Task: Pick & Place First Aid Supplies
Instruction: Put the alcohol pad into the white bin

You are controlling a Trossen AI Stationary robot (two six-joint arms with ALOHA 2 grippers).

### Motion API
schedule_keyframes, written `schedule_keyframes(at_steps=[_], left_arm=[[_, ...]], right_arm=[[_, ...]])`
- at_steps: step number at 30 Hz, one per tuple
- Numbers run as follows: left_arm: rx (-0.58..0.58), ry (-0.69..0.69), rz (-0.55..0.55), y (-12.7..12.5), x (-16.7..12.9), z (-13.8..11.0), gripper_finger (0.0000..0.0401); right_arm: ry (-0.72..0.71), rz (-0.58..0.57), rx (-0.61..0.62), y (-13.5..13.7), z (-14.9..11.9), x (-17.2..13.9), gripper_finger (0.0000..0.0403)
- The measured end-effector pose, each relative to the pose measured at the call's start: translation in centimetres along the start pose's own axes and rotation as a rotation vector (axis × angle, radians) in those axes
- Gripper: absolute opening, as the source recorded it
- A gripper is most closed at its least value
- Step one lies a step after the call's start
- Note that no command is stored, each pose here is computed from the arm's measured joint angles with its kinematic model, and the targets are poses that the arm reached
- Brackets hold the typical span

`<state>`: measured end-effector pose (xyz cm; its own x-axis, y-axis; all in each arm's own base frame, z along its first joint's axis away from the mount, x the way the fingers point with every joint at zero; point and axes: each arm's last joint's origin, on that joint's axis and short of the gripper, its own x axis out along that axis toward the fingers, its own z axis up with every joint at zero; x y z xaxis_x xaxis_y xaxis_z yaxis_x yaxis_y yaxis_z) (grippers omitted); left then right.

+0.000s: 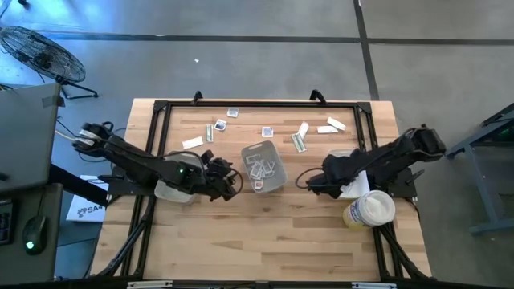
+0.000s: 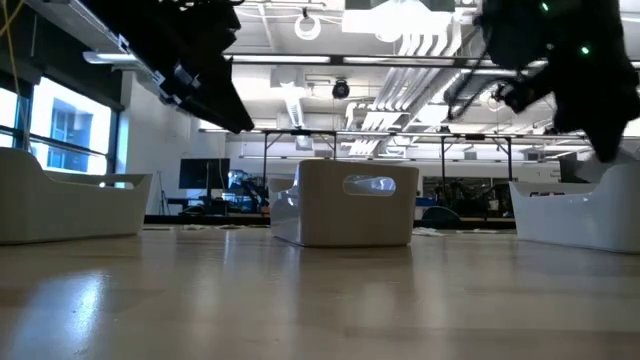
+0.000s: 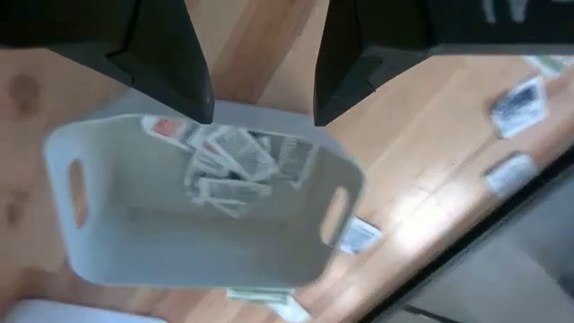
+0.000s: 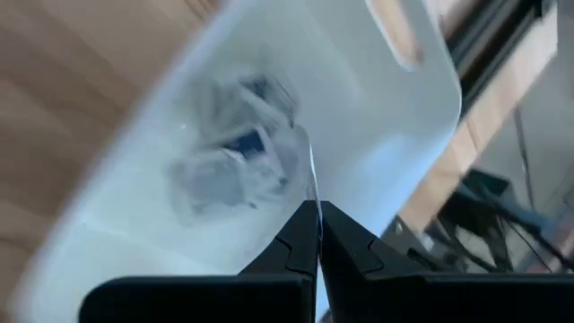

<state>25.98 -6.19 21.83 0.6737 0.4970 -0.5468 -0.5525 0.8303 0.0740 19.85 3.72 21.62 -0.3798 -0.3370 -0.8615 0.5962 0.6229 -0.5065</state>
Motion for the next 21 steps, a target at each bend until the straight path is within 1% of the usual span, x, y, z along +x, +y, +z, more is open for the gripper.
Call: schedule_keyframes(at_steps=[3,7,11,16,21], left_arm=[[0.012,0.017,-0.006,-0.1,0.1,-0.2,0.0190],[0.000,0.005,-0.007,-0.1,0.1,-0.1,0.0190],[-0.014,-0.015,-0.004,-0.2,0.1,0.1,0.0190],[-0.029,-0.026,-0.019,-0.3,0.1,0.3,0.0190],[-0.035,-0.030,-0.027,-0.3,0.1,0.4,0.0190]], right_arm=[[0.044,-0.021,0.004,0.1,-0.7,1.7,0.0000],[0.056,0.011,-0.007,0.6,-0.8,3.0,0.0000],[0.040,0.043,-0.023,0.9,-0.6,3.1,0.0000],[0.039,0.053,-0.005,1.0,-0.6,3.1,0.0003],[0.054,0.056,0.038,0.8,-0.3,3.2,0.0031]])
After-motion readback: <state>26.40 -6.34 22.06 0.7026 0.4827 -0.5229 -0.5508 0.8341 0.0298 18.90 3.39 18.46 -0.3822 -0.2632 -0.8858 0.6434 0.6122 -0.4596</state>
